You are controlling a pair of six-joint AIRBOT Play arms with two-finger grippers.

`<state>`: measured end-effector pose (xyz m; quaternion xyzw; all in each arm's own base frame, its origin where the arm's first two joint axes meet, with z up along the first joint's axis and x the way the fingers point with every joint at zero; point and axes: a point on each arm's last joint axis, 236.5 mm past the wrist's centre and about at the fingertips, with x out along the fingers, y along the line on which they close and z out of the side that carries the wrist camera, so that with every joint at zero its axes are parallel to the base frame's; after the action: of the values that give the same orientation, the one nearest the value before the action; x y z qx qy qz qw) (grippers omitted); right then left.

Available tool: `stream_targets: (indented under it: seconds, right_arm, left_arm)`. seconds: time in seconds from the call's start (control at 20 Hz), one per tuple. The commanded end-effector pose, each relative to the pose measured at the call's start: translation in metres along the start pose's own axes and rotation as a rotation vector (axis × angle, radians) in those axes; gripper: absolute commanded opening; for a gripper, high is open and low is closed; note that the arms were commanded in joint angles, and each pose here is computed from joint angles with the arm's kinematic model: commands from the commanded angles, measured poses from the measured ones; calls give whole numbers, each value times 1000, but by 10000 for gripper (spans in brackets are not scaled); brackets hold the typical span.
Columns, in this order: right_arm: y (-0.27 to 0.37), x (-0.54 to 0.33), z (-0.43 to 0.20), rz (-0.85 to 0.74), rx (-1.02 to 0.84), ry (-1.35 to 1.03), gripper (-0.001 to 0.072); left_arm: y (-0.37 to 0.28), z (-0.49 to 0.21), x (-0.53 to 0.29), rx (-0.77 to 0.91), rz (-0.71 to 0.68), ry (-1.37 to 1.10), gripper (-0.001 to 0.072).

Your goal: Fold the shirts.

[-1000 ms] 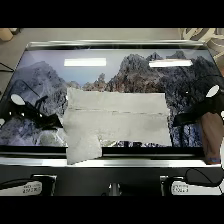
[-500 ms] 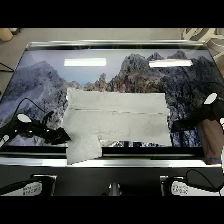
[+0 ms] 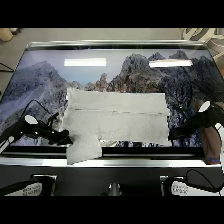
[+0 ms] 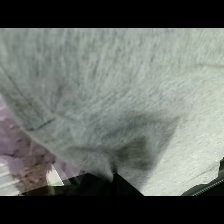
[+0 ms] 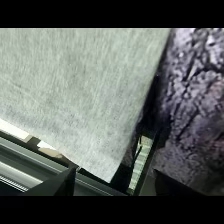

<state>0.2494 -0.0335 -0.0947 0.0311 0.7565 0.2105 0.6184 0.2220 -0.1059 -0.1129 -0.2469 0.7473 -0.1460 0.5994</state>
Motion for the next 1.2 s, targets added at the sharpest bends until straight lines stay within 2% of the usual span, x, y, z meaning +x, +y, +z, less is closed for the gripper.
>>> stream_targets:
  seconds: [0.0, 0.05, 0.2, 0.3, 0.35, 0.4, 0.55, 0.75, 0.85, 1.0, 1.15]
  right_arm:
    - [4, 16, -6, 21, 16, 6, 536]
    - [7, 19, -3, 36, 23, -13, 533]
    - [21, 25, 8, 98, 54, -65, 417]
    - [23, 30, 8, 108, 74, -73, 381]
    - [23, 31, 8, 106, 74, -73, 263]
    - [22, 30, 9, 103, 73, -76, 30]
    - [18, 4, 29, 54, -5, -165, 19]
    - [14, -70, 95, -26, -81, -428, 17]
    - [6, -113, 130, -117, -115, -554, 17]
    - [6, -135, 177, -187, -192, -606, 17]
    - [-10, -118, 215, -207, -127, -606, 17]
  left_arm:
    - [-3, 5, -3, 2, 3, -28, 25]
    - [-4, 5, -5, 7, 3, -36, 25]
    - [-9, 7, -12, 27, 3, -68, 25]
    - [-11, 10, -16, 37, 5, -94, 24]
    - [-11, 13, -18, 40, 7, -110, 24]
    - [-12, 17, -21, 46, 8, -124, 24]
    - [-34, 45, -55, 163, 13, -235, 21]
    - [-83, 103, -137, 287, 18, -468, 20]
    - [-104, 134, -174, 311, 15, -578, 20]
    - [-115, 180, -194, 302, 5, -627, 21]
    - [-100, 220, -170, 202, -13, -574, 22]
